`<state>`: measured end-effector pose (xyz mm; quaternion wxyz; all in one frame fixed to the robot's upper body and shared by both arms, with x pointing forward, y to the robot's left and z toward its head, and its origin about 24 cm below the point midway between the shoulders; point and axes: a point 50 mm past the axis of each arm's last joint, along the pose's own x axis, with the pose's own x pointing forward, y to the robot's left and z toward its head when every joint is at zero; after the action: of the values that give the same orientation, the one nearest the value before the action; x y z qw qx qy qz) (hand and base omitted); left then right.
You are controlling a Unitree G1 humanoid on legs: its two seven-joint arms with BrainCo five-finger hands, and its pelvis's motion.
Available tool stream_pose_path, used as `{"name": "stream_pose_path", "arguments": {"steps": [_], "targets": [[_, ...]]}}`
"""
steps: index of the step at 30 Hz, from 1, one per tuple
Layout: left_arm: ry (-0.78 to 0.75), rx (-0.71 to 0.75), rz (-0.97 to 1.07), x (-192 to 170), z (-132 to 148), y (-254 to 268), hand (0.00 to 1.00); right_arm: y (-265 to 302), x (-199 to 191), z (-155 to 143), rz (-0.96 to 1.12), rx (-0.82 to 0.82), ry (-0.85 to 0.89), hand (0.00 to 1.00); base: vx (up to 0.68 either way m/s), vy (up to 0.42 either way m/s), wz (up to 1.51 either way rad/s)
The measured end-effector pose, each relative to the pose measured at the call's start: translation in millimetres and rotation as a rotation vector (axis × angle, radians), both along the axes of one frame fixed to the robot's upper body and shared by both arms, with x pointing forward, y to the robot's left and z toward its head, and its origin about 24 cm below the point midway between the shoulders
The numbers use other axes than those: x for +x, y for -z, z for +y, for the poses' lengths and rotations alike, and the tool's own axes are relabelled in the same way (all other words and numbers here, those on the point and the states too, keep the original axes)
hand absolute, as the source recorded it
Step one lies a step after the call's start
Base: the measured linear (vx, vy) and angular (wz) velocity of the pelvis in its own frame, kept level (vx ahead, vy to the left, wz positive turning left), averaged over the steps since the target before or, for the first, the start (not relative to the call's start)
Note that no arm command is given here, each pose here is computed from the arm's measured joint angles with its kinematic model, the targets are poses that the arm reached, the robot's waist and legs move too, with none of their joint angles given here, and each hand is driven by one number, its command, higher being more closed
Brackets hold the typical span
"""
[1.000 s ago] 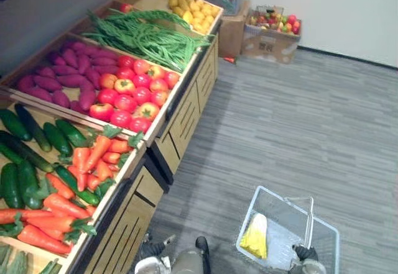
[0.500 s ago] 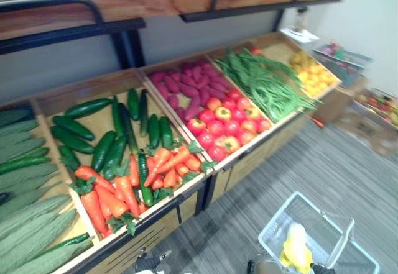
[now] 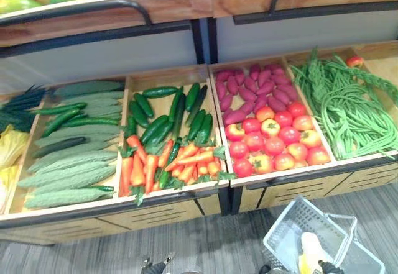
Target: Pick vegetable in the basket
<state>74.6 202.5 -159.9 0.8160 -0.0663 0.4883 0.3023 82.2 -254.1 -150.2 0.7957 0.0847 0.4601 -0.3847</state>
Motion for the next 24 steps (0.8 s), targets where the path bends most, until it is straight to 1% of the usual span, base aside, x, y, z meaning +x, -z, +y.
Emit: {"name": "stream_pose_path", "arguments": {"steps": [3, 10, 12, 14, 15, 16, 18, 19, 20, 21, 23, 24], "targets": [[-0.014, 0.004, 0.0, -1, 2, 0, 0.0, 6, -15, 6, 0.032, 0.048, 0.08, 1.0, -0.12, 0.081, 0.23], [-0.014, 0.026, 0.04, -8, 13, 0, 0.0, 10, -30, 6, 0.062, 0.071, 0.118, 1.0, -0.02, 0.073, 0.0], [0.022, 0.074, 0.011, 3, 15, -5, 0.0, 10, -31, 6, 0.065, 0.07, 0.118, 1.0, 0.06, 0.048, 0.18], [0.098, 0.218, -0.039, 18, 23, -19, 0.0, 10, -31, 6, 0.068, 0.067, 0.117, 1.0, 0.07, 0.033, 0.26], [0.135, 0.365, -0.122, 32, 35, -39, 0.0, 10, -34, 7, 0.081, 0.055, 0.112, 1.0, 0.06, 0.019, 0.24], [0.144, 0.44, -0.156, 38, 41, -47, 0.0, 10, -34, 7, 0.085, 0.048, 0.108, 1.0, 0.08, 0.025, 0.21], [0.146, 0.729, -0.259, 52, 63, -81, 0.0, 9, -33, 8, 0.086, 0.02, 0.09, 1.0, 0.06, 0.029, 0.09], [0.147, 0.816, -0.299, 58, 67, -93, 0.0, 9, -34, 8, 0.088, 0.009, 0.089, 1.0, 0.03, 0.029, 0.13], [0.141, 0.865, -0.327, 61, 68, -100, 0.0, 9, -35, 8, 0.091, 0.005, 0.09, 1.0, 0.05, 0.049, 0.16], [0.135, 0.95, -0.403, 68, 68, -119, 0.0, 9, -39, 7, 0.099, 0.003, 0.092, 1.0, 0.03, 0.043, 0.12], [0.136, 1.027, -0.496, 74, 65, -140, 0.0, 10, -41, 8, 0.107, 0.004, 0.09, 1.0, 0.02, 0.023, 0.04], [0.135, 1.039, -0.532, 76, 62, -147, 0.0, 10, -42, 8, 0.11, 0.004, 0.09, 1.0, 0.01, 0.014, 0.04]]}}
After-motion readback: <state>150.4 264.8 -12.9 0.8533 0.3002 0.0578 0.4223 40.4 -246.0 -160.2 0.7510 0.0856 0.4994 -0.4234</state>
